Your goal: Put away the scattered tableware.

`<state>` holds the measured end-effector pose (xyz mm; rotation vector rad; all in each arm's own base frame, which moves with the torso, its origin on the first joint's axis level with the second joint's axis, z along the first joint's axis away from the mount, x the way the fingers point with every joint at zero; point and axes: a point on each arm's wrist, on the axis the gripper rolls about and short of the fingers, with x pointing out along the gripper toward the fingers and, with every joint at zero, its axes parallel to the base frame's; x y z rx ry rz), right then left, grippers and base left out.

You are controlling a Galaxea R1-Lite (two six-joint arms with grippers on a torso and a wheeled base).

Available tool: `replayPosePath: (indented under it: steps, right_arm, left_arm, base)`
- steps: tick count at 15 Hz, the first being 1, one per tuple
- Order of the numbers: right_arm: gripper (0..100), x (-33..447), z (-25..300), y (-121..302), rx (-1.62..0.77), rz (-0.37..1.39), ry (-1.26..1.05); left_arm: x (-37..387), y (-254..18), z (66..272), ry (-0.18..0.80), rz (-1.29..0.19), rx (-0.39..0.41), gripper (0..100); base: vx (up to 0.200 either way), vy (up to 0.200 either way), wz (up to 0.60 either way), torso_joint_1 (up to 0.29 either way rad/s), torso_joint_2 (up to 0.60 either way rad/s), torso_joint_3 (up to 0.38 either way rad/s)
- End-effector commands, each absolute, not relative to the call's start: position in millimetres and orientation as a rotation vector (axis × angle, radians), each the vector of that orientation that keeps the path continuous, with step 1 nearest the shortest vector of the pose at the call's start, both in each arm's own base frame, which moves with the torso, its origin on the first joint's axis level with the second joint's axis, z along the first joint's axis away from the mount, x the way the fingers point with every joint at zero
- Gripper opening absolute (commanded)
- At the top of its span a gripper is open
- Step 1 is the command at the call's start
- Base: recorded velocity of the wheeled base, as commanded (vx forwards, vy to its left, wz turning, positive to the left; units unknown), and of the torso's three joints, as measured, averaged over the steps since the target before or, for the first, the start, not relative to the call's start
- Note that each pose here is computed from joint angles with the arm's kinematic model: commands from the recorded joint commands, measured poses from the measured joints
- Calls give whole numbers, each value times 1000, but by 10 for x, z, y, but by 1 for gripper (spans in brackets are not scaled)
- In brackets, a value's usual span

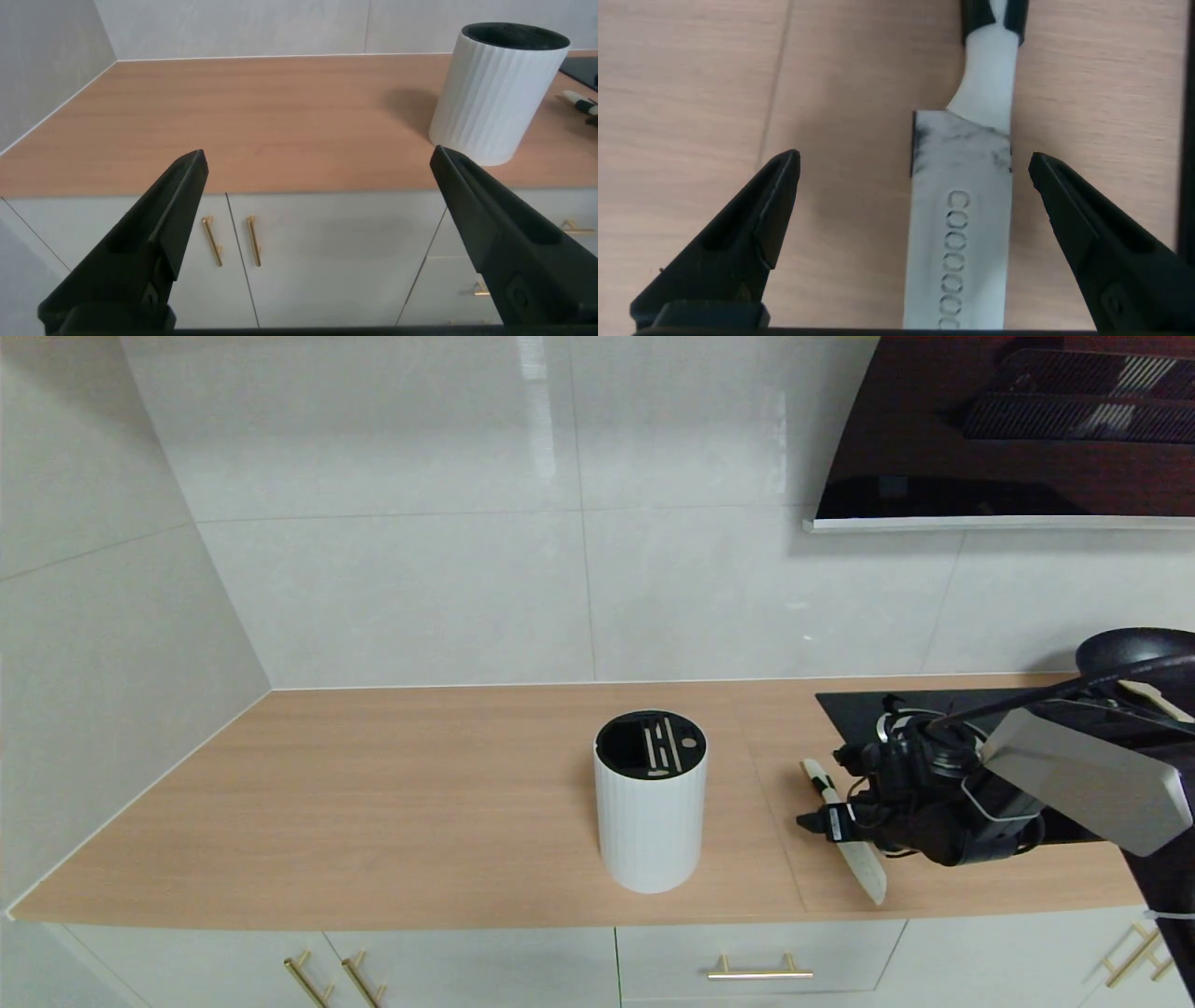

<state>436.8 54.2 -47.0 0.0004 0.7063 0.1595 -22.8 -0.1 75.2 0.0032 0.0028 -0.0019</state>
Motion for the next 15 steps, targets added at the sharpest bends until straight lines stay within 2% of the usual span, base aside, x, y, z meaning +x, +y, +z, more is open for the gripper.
replayPosePath:
  steps: [1,15]
  right_arm:
    - [100,4402,-493,535,1,158,702]
    - [100,4424,-607,485,-32,108,716]
  left_arm:
    - [-228,-1,753,2,-2,3,100]
    - [-228,-1,752,3,-2,3,100]
  base:
    - [0,0,0,0,0,0]
    - [0,0,0,0,0,0]
